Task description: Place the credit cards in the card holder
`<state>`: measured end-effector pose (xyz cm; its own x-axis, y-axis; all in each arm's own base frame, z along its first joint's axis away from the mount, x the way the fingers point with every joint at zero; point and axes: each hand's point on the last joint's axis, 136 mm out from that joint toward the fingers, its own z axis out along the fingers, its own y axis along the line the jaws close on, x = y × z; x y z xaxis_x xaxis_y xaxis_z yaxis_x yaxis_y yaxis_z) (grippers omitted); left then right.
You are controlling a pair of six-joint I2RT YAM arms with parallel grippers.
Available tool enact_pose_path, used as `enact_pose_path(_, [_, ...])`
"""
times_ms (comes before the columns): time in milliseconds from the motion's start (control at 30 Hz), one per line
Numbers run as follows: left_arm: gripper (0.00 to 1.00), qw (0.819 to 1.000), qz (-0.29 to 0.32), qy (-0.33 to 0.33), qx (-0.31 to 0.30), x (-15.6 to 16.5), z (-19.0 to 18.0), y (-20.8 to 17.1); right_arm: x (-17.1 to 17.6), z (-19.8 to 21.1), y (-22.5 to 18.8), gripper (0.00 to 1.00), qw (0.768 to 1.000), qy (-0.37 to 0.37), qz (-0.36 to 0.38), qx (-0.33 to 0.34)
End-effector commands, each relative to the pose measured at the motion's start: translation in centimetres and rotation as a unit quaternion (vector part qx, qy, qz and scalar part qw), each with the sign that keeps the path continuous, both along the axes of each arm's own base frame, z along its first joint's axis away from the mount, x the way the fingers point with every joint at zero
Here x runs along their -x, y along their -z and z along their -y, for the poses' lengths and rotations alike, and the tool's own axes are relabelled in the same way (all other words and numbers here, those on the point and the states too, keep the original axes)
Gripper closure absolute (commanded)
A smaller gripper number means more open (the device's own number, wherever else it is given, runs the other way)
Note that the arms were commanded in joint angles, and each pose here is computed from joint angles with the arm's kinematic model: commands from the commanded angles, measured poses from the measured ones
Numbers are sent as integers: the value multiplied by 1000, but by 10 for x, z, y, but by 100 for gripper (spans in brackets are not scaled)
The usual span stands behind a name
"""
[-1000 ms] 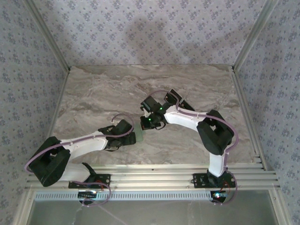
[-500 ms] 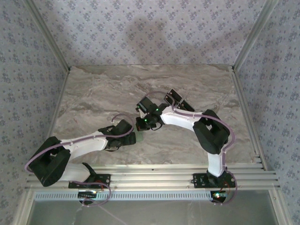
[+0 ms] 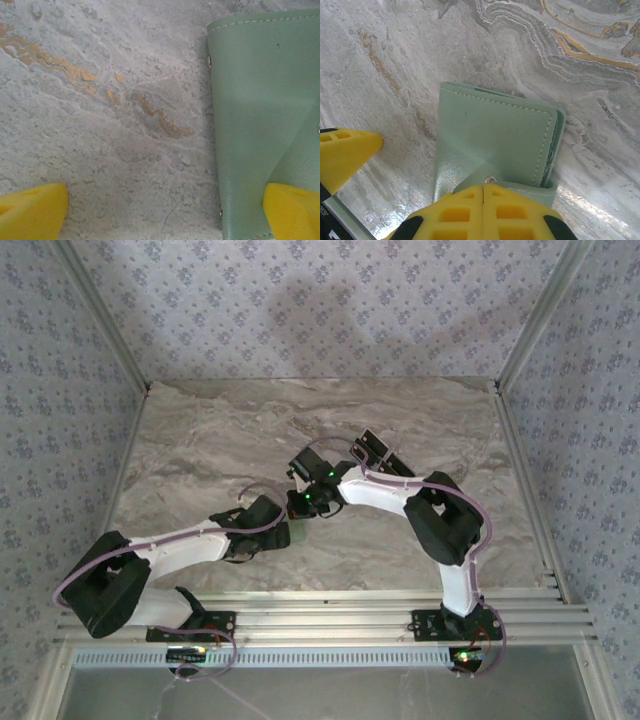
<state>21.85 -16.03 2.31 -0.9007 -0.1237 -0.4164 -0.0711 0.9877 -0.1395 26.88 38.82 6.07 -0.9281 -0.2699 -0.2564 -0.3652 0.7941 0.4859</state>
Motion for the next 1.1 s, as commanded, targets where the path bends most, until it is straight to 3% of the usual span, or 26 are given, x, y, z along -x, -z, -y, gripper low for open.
enact_pose_path(0, [0,1000,-17,3,-26,9,-9,14,-1,-9,3,100,1000,-2,-7,-6])
enact_pose_path(800, [0,1000,-14,6,-20,8,-7,12,8,-5,30,100,999,-7,-18,29])
enact_pose_path(1067, [0,999,34,-40,5,0,-21,-19,16,2,41,100,999,-8,-21,48])
